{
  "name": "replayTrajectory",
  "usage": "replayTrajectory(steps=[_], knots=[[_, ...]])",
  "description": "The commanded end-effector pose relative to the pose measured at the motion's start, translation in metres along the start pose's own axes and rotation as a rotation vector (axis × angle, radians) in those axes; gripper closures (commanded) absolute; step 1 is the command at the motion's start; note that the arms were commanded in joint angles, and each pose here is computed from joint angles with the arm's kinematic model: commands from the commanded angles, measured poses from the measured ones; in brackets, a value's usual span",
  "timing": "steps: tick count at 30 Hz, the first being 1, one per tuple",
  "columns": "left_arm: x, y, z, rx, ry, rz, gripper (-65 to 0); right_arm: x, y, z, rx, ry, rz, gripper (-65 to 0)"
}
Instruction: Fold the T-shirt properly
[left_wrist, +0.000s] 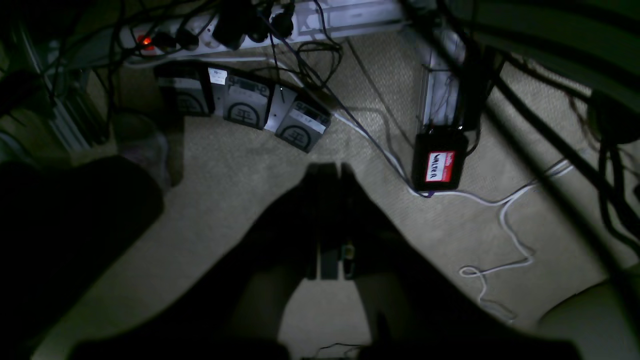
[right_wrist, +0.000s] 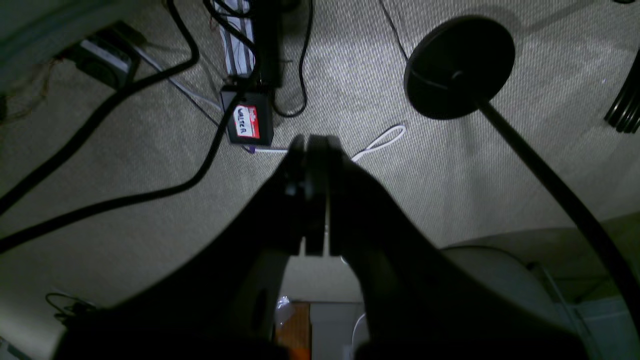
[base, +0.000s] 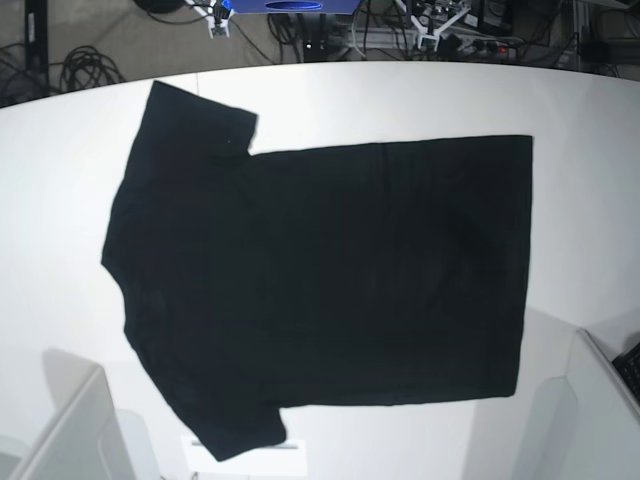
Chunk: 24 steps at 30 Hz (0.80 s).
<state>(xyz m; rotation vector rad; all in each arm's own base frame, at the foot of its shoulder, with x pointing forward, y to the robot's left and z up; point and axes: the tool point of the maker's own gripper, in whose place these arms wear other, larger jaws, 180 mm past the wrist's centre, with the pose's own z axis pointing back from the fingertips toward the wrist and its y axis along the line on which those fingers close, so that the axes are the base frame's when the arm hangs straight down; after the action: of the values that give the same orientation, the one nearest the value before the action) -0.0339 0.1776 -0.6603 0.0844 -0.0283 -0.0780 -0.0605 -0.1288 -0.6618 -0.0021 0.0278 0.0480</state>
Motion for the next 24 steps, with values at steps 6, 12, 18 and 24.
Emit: replayTrajectory(steps=[6, 12, 18, 24], knots=[[-0.011, 0.0, 0.001, 0.004, 0.014, 0.018, 0.0, -0.002, -0.005, 0.0, -0.01, -0.001, 0.005, 0.0], [-0.014, 0.0, 0.001, 0.004, 0.018, 0.017, 0.0, 0.003, -0.025, 0.001, -0.042, -0.01, -0.001, 0.0], [-0.006, 0.001, 0.007, 0.005, -0.066, -0.004, 0.0, 0.006, -0.055, 0.005, -0.093, -0.054, -0.049, 0.0], [-0.01, 0.026, 0.024, 0.041, -0.168, -0.024, 0.0, -0.014, -0.081, 0.019, -0.154, -0.102, -0.157, 0.0]])
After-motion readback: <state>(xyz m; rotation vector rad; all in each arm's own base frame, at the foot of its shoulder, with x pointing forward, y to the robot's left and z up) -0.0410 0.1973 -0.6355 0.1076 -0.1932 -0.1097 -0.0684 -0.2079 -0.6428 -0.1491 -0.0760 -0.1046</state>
